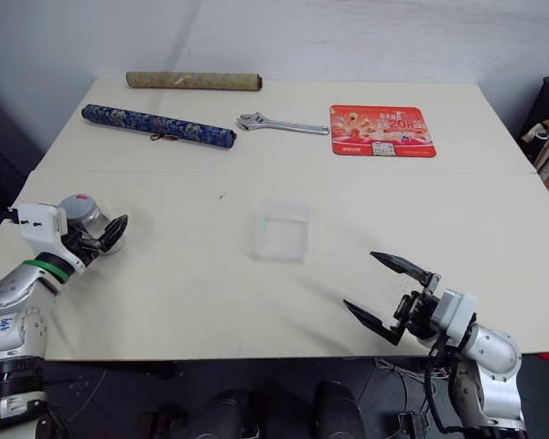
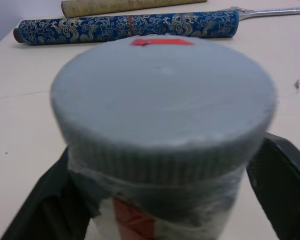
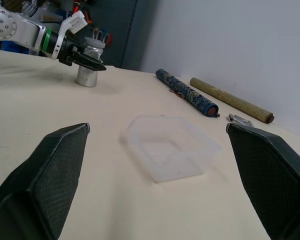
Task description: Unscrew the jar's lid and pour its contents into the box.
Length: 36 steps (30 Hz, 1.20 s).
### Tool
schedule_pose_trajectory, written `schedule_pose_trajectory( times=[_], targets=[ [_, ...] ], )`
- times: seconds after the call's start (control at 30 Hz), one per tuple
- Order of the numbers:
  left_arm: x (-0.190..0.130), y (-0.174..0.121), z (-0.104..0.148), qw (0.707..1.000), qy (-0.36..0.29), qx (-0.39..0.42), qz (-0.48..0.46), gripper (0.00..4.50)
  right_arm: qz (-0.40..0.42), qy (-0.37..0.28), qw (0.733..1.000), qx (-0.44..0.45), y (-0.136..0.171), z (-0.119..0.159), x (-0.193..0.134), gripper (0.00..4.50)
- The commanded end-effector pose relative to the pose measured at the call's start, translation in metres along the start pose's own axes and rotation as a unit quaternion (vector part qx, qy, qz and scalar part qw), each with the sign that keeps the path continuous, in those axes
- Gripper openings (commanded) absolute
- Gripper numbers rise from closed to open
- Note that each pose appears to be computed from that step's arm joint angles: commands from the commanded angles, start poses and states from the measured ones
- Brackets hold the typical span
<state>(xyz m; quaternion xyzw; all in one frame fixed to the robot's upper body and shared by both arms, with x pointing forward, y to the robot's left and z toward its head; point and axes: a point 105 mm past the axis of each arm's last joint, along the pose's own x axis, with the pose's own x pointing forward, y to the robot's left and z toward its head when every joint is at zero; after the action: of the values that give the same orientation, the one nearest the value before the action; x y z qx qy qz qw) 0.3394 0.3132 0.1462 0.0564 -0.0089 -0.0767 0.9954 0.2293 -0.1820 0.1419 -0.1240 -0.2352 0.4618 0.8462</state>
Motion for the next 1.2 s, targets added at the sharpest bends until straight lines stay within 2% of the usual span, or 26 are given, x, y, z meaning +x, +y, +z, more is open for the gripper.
schedule_pose_trajectory(
  times=[0.03,0.1,0.2,0.27,0.33,0.4,0.43,0.53,0.63,0.73,0.93,1.2],
  targets=[
    [-0.001,0.004,0.006,1.000,-0.004,0.025,-0.003,2.87,-0.016,-0.012,1.000,-0.024,-0.005,0.011,-0.004,4.50],
    [-0.002,0.003,0.005,1.000,-0.004,0.025,-0.010,2.40,-0.019,-0.011,0.999,-0.024,-0.006,0.010,-0.005,4.50],
    [-0.006,-0.001,0.019,0.998,-0.043,0.027,-0.030,2.38,-0.024,-0.011,0.999,-0.026,-0.007,0.011,-0.006,4.50],
    [-0.010,-0.012,0.040,0.992,-0.093,0.021,-0.077,2.38,-0.025,-0.012,0.999,-0.023,-0.009,0.013,-0.005,4.50],
    [-0.017,-0.037,0.064,0.978,-0.126,0.018,-0.164,2.38,-0.022,-0.011,1.000,-0.001,-0.016,0.020,0.006,4.50],
    [-0.025,-0.073,0.081,0.953,-0.129,0.037,-0.271,2.38,-0.006,0.006,0.999,0.033,-0.022,0.030,0.026,4.50],
    [-0.027,-0.083,0.084,0.945,-0.125,0.037,-0.299,2.38,-0.002,0.012,0.999,0.043,-0.023,0.033,0.033,4.50],
    [-0.037,-0.126,0.090,0.900,-0.086,0.058,-0.423,2.38,0.084,-0.019,0.993,0.086,-0.009,0.068,0.076,4.50],
    [-0.037,-0.158,0.096,0.867,-0.079,0.075,-0.487,2.38,0.128,-0.023,0.982,0.134,-0.004,0.092,0.118,4.50],
    [-0.034,-0.178,0.097,0.846,-0.074,0.084,-0.521,2.38,0.159,-0.013,0.974,0.158,0.000,0.104,0.146,4.50],
    [-0.030,-0.204,0.092,0.825,-0.072,0.083,-0.554,2.38,0.172,0.018,0.971,0.165,0.010,0.101,0.179,4.50],
    [-0.029,-0.219,0.088,0.817,-0.068,0.080,-0.567,2.38,0.166,0.046,0.969,0.177,0.016,0.092,0.192,4.50]
  ],
)
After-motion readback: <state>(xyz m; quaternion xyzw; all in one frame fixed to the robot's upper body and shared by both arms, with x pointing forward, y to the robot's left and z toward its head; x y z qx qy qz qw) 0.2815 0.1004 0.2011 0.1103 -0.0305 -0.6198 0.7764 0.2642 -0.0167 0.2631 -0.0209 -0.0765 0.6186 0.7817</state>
